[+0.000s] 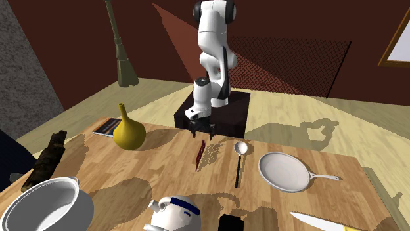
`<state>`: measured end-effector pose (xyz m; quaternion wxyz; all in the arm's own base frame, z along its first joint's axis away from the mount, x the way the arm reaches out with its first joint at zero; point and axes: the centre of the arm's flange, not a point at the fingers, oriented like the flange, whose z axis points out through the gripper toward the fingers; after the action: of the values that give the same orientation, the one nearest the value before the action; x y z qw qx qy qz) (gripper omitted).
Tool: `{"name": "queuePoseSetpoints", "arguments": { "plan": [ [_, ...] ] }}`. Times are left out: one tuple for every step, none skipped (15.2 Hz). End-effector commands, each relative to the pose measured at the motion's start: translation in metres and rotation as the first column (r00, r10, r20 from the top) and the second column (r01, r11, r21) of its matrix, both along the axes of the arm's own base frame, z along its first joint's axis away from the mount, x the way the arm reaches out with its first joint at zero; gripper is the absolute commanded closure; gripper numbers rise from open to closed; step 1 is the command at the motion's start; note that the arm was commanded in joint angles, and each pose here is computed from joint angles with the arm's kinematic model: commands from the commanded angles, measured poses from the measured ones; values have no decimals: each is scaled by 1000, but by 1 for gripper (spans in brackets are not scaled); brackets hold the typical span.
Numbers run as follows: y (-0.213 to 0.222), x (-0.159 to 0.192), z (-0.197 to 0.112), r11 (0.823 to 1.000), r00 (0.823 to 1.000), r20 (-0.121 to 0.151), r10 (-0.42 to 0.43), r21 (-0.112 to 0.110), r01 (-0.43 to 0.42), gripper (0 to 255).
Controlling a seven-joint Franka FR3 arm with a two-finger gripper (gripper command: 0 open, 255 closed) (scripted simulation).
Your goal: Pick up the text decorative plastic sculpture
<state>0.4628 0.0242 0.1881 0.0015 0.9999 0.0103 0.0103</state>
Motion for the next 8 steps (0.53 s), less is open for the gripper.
{"name": "queuePoseSetpoints", "arguments": {
  "plan": [
    [-1, 0, -10, 1000, 1000, 1, 0, 0, 0, 0],
    [-1, 0, -18, 1000, 1000, 1, 0, 0, 0, 0],
    [-1, 0, -18, 1000, 1000, 1, 0, 0, 0, 0],
    [-1, 0, -18, 1000, 1000, 1, 0, 0, 0, 0],
    [-1, 1, -18, 1000, 1000, 0, 0, 0, 0, 255],
    [-1, 1, -19, 1000, 1000, 0, 0, 0, 0, 255],
    [-1, 1, -18, 1000, 1000, 0, 0, 0, 0, 255],
    [-1, 1, -18, 1000, 1000, 0, 0, 0, 0, 255]
  ]
}}
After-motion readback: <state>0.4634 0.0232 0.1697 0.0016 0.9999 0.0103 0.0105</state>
